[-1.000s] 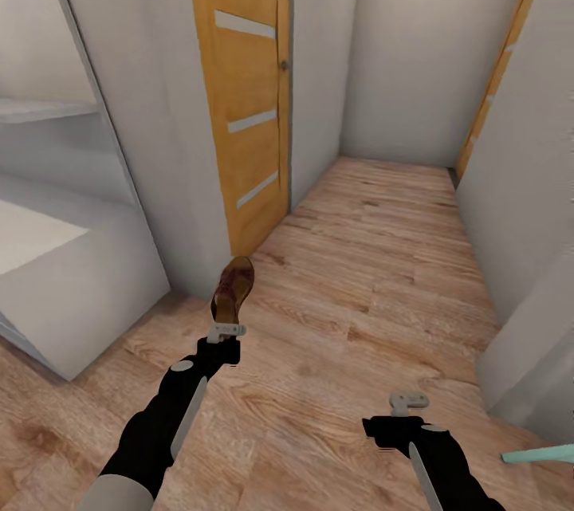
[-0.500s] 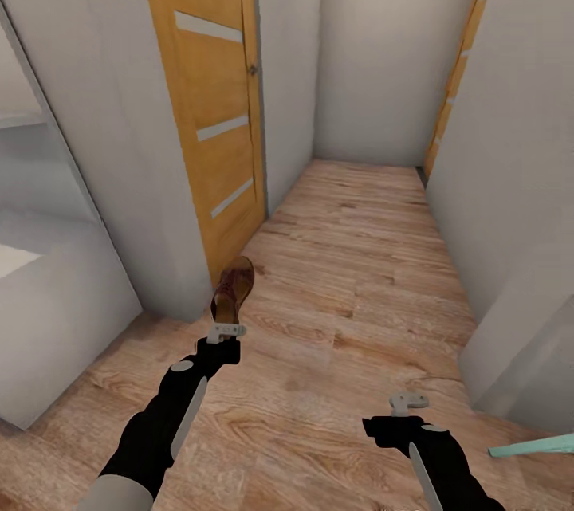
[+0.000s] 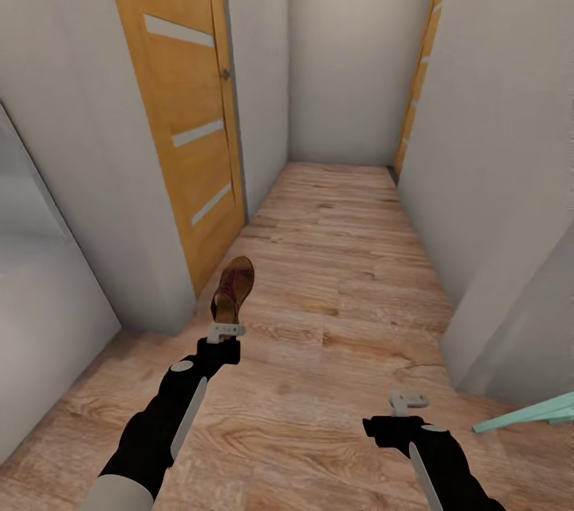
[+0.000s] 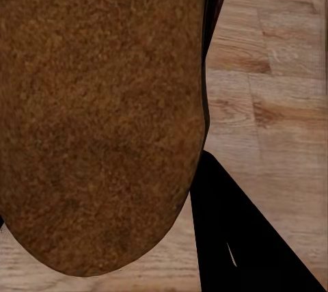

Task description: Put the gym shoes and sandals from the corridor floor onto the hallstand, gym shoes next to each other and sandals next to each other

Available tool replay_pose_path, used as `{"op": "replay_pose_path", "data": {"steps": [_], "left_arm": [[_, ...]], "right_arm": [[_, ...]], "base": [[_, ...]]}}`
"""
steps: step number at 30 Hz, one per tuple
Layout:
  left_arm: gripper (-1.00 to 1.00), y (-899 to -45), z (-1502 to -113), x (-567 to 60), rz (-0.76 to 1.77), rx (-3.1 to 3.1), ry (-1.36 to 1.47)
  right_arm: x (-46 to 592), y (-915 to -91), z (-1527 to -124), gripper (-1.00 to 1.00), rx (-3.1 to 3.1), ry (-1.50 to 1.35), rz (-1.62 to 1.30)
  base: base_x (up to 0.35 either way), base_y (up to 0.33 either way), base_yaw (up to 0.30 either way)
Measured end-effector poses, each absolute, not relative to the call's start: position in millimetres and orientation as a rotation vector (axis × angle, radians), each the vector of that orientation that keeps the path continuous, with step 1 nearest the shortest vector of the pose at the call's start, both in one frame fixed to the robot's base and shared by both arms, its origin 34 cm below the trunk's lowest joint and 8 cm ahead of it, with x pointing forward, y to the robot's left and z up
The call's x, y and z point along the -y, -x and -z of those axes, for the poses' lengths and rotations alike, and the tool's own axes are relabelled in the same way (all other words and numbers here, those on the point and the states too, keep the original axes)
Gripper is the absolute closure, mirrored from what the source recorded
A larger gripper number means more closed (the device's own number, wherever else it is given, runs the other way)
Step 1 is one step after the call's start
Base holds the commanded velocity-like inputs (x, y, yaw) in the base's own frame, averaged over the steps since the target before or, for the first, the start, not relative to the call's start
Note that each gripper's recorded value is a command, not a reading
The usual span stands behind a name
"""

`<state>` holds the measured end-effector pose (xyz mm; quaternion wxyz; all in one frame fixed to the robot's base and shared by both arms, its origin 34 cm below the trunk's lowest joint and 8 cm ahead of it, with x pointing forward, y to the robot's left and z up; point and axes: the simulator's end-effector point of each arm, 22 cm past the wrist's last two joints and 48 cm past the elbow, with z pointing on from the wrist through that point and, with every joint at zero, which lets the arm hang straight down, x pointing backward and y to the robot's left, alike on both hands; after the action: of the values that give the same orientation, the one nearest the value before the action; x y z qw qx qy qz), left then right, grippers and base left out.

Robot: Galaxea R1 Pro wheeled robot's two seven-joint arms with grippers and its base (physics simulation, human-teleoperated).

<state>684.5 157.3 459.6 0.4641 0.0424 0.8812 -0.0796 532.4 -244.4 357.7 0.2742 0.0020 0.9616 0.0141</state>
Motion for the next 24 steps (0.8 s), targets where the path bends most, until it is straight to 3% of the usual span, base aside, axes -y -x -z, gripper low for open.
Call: {"op": "replay_pose_path", "data": {"steps": [24], "left_arm": [[1.0,-685.8,-471.1,-157.3,0.194,-2.146,-0.106]], "right_arm": [[244.4,-535.7,-366.3,-1.0,-2.566,-0.005,-0.038]], "base": [[0.0,0.303,-0.227]]}}
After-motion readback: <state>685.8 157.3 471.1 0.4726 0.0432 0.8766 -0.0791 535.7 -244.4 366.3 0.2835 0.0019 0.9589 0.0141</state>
